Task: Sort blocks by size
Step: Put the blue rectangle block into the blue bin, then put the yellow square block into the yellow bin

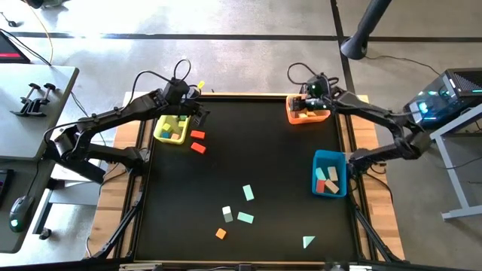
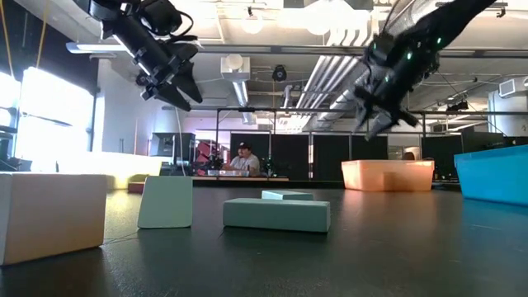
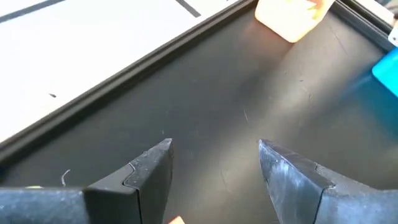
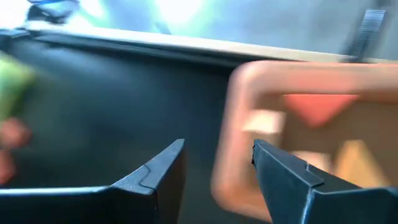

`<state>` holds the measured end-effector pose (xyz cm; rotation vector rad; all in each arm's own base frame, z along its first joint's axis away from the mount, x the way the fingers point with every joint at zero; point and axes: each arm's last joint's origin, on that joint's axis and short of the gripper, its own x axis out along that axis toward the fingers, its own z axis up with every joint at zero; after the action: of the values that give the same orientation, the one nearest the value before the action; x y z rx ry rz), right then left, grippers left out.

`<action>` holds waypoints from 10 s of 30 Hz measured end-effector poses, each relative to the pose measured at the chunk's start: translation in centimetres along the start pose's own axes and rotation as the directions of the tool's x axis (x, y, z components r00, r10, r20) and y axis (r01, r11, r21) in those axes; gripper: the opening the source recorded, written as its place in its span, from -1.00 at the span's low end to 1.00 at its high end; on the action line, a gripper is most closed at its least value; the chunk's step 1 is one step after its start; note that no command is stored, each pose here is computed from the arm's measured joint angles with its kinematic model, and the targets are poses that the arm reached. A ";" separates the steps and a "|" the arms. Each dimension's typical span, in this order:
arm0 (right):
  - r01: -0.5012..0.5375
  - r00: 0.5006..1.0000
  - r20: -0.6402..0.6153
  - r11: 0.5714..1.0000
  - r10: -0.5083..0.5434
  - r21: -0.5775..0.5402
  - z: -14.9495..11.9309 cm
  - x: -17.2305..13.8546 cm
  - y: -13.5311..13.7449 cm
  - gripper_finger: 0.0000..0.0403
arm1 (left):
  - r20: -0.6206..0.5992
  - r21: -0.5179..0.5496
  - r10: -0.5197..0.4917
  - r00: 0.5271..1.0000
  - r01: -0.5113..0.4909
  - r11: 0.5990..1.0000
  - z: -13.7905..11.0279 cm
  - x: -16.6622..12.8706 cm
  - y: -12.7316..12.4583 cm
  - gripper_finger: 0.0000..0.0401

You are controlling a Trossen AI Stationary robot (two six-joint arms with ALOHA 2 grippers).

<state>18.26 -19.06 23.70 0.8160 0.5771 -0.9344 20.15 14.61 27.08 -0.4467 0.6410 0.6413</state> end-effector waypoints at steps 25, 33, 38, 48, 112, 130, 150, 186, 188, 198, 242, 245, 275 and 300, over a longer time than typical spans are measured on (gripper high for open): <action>-0.330 0.942 -0.125 0.921 0.310 -0.205 -16.9 -9.3 13.8 -0.10 | -0.140 -0.039 -0.328 0.934 0.326 0.945 -3.2 -1.4 -8.7 0.10; -0.432 0.894 -0.260 0.858 0.366 -0.277 -22.0 -12.2 14.4 -0.10 | -0.153 -0.110 -0.352 0.924 0.338 0.935 -6.6 -3.7 -14.1 0.10; -0.440 0.885 -0.310 0.841 0.348 -0.313 -25.7 -12.9 14.4 -0.10 | -0.129 -0.147 -0.346 0.929 0.327 0.934 -9.1 -5.6 -16.7 0.10; -0.419 0.865 -0.394 0.879 0.311 -0.226 -32.7 -12.4 14.5 -0.10 | -0.141 -0.171 -0.282 0.949 0.257 0.951 -14.4 -6.0 -20.5 0.10; -0.503 0.819 -0.327 0.864 0.473 -0.010 -35.3 -12.5 16.0 -0.10 | -0.503 0.739 -0.250 0.827 0.562 0.372 -12.5 13.4 -24.2 0.07; -0.492 0.831 -0.304 0.870 0.466 -0.012 -34.6 -11.8 16.4 -0.10 | -0.479 0.604 -0.275 0.834 0.540 0.586 -14.0 13.5 -24.5 -0.13; -0.484 0.837 -0.307 0.875 0.453 -0.031 -34.5 -11.7 16.2 -0.10 | -0.302 0.021 -0.296 0.906 0.317 0.948 -13.2 13.6 -25.5 -0.10; -0.617 0.757 -0.156 0.617 0.634 -0.488 -27.3 -12.0 19.0 -0.08 | -0.256 0.445 -0.453 0.854 0.520 0.729 -8.9 5.0 -29.8 -0.87; -0.630 0.734 -0.137 0.591 0.666 -0.504 -26.6 -12.8 19.1 -0.04 | -0.266 0.446 -0.448 0.854 0.521 0.728 -9.2 5.2 -29.8 -0.87; -0.540 0.826 -0.224 0.609 0.518 -0.582 -26.8 -10.5 18.0 0.21 | -0.262 0.445 -0.457 0.850 0.526 0.725 -9.3 5.3 -30.0 -0.82; 0.455 0.813 -0.258 0.845 -0.523 -0.280 -23.9 -16.8 3.4 -0.48 | -0.285 0.413 -0.335 0.898 0.431 0.802 -9.8 5.6 -29.0 -0.24; 0.468 0.807 -0.240 0.833 -0.539 -0.296 -23.9 -16.6 3.5 -0.29 | -0.276 0.416 -0.329 0.903 0.421 0.806 -9.8 5.6 -29.0 -0.24; -0.462 0.883 -0.280 0.799 0.376 -0.384 -34.0 -13.8 13.9 -0.04 | -0.351 0.427 -0.360 0.864 0.490 0.760 -13.3 2.7 -31.3 -0.24; -0.484 0.865 -0.303 0.825 0.400 -0.293 -35.4 -13.1 14.5 -0.04 | -0.822 0.376 -0.099 0.561 0.666 0.644 -23.5 -3.8 -30.0 -0.24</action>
<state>21.47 20.84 18.22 0.6844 0.6947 -0.2854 28.27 -21.74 18.25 -0.1417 1.4528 -0.3322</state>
